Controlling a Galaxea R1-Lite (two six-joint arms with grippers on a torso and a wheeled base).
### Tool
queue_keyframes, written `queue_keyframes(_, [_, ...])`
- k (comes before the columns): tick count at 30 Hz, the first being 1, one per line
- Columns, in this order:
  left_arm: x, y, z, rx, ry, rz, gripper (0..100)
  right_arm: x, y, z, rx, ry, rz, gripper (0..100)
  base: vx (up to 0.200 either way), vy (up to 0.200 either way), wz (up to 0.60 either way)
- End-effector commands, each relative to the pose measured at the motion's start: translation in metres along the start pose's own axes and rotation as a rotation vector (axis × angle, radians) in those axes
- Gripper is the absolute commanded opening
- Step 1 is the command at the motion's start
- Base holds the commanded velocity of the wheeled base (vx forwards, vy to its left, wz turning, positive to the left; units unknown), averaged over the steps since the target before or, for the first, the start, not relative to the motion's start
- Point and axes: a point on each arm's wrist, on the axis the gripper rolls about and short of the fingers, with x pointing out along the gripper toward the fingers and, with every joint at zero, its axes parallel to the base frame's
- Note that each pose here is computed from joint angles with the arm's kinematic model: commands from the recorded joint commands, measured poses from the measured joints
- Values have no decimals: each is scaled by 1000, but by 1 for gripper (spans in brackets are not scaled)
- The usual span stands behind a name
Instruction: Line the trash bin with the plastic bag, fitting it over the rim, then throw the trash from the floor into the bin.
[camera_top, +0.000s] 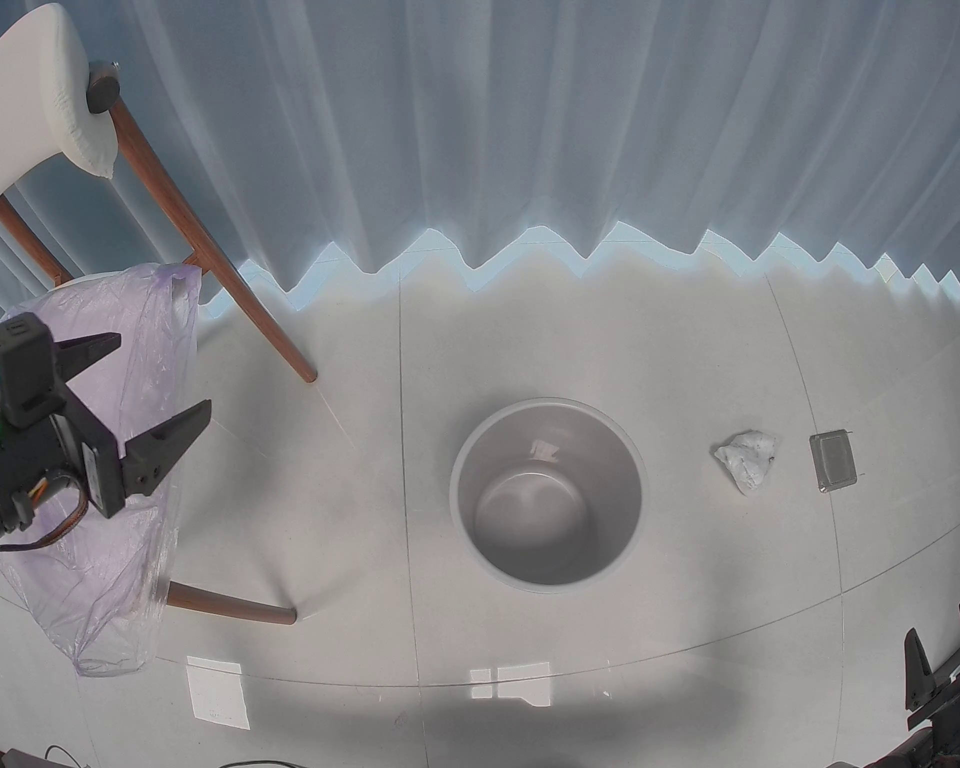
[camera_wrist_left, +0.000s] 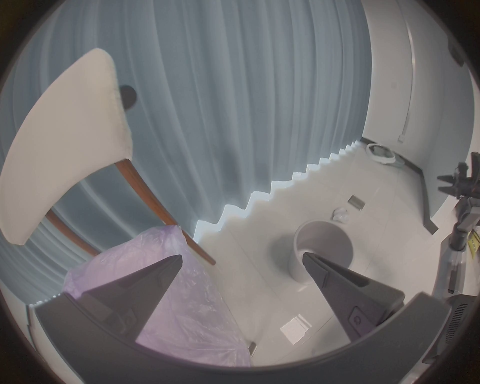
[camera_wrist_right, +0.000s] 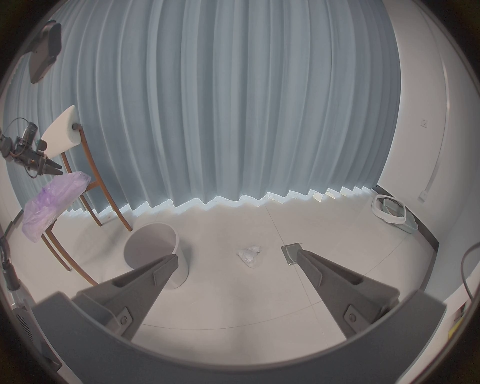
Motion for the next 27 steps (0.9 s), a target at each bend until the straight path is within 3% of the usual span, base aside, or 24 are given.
queue_keyframes(1, [31,-24,0,57,113,37,100,0,0,-5,1,3,0,100,0,0,0])
queue_keyframes(5, [42,-37,5,78,158,109,100,0,0,-5,2,3,0,100,0,0,0])
queue_keyframes(8, [51,-43,1,125,234,224,100,0,0,-5,1,3,2,100,0,0,0])
queue_keyframes(11, [67,-50,-1,183,269,229,100,0,0,-5,1,3,2,100,0,0,0])
queue_keyframes(17, [72,-36,-9,316,382,365,100,0,0,-5,1,3,2,100,0,0,0])
queue_keyframes(24, [80,-25,-20,344,458,428,100,0,0,-5,1,3,2,100,0,0,0])
queue_keyframes(27, [79,-27,-29,361,489,418,100,0,0,-5,1,3,2,100,0,0,0])
